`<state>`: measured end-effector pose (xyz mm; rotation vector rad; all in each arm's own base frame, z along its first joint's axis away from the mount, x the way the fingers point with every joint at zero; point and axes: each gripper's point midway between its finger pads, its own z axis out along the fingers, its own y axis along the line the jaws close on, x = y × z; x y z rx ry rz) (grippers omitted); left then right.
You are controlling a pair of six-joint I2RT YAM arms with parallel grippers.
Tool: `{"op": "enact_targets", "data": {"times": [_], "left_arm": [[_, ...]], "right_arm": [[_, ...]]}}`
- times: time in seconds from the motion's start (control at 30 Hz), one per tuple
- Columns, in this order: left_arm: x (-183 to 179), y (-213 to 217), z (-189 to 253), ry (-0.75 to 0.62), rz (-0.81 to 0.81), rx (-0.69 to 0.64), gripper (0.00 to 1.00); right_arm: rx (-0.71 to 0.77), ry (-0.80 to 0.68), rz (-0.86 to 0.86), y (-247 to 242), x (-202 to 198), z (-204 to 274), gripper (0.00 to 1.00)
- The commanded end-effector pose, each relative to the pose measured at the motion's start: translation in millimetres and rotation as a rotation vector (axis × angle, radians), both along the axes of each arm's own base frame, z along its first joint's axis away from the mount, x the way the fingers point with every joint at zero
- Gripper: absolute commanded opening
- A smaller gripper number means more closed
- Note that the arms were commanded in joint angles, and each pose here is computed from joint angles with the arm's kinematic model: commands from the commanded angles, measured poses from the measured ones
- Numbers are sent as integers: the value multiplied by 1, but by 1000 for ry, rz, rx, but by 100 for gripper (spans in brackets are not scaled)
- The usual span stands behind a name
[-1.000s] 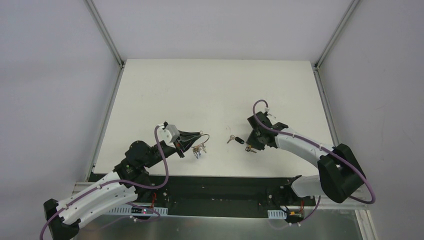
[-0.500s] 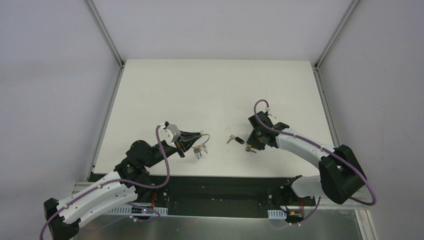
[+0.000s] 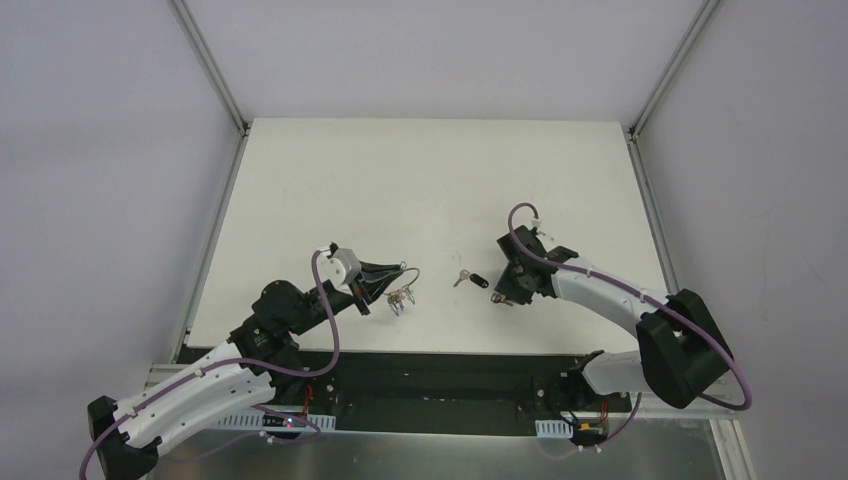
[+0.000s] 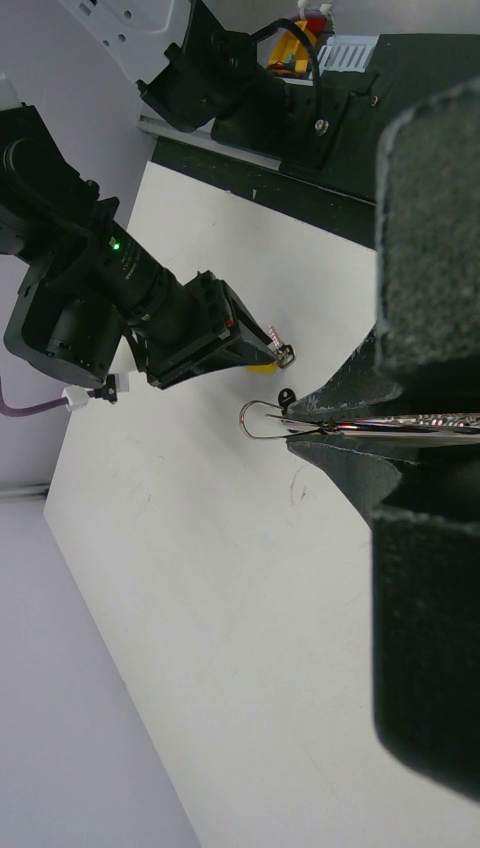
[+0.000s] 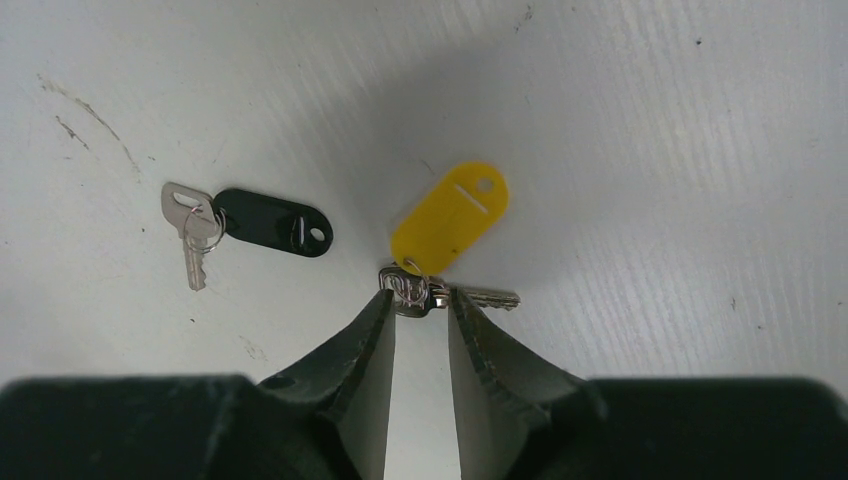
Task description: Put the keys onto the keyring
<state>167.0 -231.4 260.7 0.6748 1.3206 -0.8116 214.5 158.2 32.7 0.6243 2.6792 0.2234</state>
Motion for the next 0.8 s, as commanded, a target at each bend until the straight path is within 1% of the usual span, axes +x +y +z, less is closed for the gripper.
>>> {"op": "enact_targets", "data": {"times": [0.0,0.57,0.63,0.73,0.77], "left_arm": [[0,2,17,-34,11,-43,0],[1,3,17,-34,20,-42,0],[1,3,16,-33,21,-42,0],[2,3,16,-32,21,-41,0],[2,3,16,-33,22,-41,0]], "right_arm": [[-7,-6,-15,-4,-1,0,28],[9,3,-5,4,5,-5,24],[10,3,-4,4,5,-6,19],[15,-3,-1,4,5,-5,3],[16,-8,0,4,5,-3,0]]}}
